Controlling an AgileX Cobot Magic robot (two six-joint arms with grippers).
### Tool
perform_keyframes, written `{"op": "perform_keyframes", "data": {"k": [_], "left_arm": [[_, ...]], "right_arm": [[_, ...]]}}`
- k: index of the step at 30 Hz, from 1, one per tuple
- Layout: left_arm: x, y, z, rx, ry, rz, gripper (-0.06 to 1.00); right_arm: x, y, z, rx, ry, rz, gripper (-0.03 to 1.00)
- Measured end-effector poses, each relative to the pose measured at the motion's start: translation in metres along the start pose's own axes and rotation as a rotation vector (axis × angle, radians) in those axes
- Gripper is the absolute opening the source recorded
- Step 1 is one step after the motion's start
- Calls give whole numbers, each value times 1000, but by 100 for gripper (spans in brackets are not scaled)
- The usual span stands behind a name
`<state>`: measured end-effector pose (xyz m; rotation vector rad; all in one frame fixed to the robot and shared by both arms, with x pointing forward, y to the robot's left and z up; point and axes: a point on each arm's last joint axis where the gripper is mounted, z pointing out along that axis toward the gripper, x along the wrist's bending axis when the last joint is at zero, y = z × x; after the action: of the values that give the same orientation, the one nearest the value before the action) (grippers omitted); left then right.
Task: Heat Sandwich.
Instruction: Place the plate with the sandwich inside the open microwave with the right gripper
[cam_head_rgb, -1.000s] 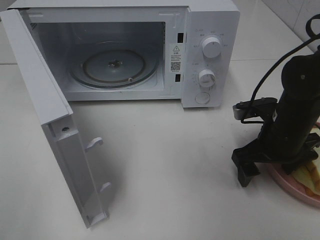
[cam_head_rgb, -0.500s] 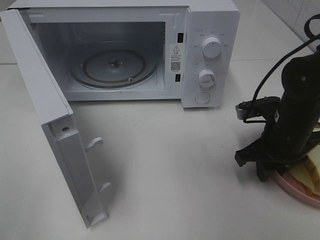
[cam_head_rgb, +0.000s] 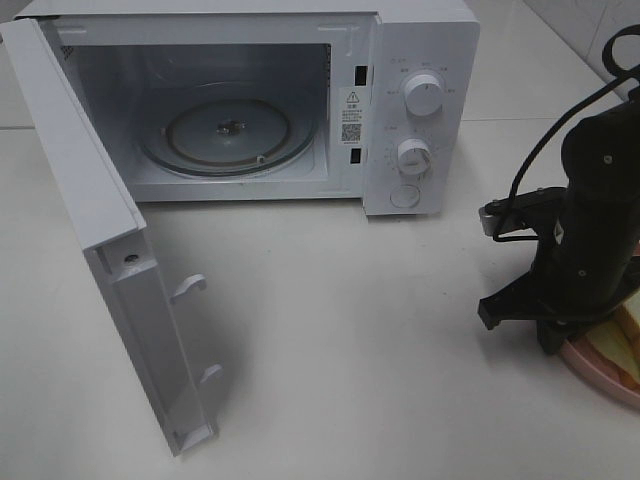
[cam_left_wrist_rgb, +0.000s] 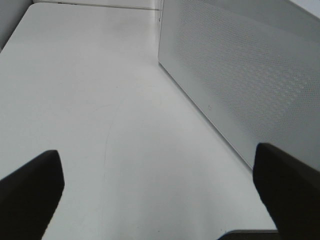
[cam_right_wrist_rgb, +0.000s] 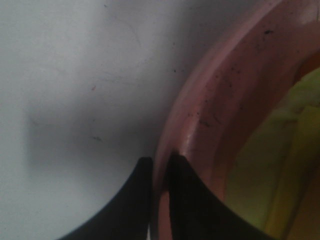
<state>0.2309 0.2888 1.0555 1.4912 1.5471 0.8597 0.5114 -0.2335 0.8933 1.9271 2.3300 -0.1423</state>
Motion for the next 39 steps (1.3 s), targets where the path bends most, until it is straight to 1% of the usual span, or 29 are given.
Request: {"op": "perform_keyframes", "data": {"k": [6,9,10,12,16,28,30,37,39], "left_arm": [[0,0,0,0,0,0,97],[0,0,0,0,0,0,97],[0,0,0,0,0,0,97],[0,0,0,0,0,0,97],[0,0,0,0,0,0,97],[0,0,0,0,0,0,97],[0,0,0,0,0,0,97],[0,0,0,0,0,0,97],[0,0,0,0,0,0,97]], "right_arm": [[0,0,0,5,-5,-4,10],[2,-3,-4,10,-53,-26,7],[2,-3,-4,10,-53,-26,7],[5,-4,-9,3,-94,-39,5],[9,-7,-11,20,-131,-67,4],[25,-16,-15,72,-187,-129,4],[30,-18,-20,61,-210,-149,4],[37,-23,-41,-3,-215,-184,4],[39,-30,-48,-21,-224,-205,4]]}}
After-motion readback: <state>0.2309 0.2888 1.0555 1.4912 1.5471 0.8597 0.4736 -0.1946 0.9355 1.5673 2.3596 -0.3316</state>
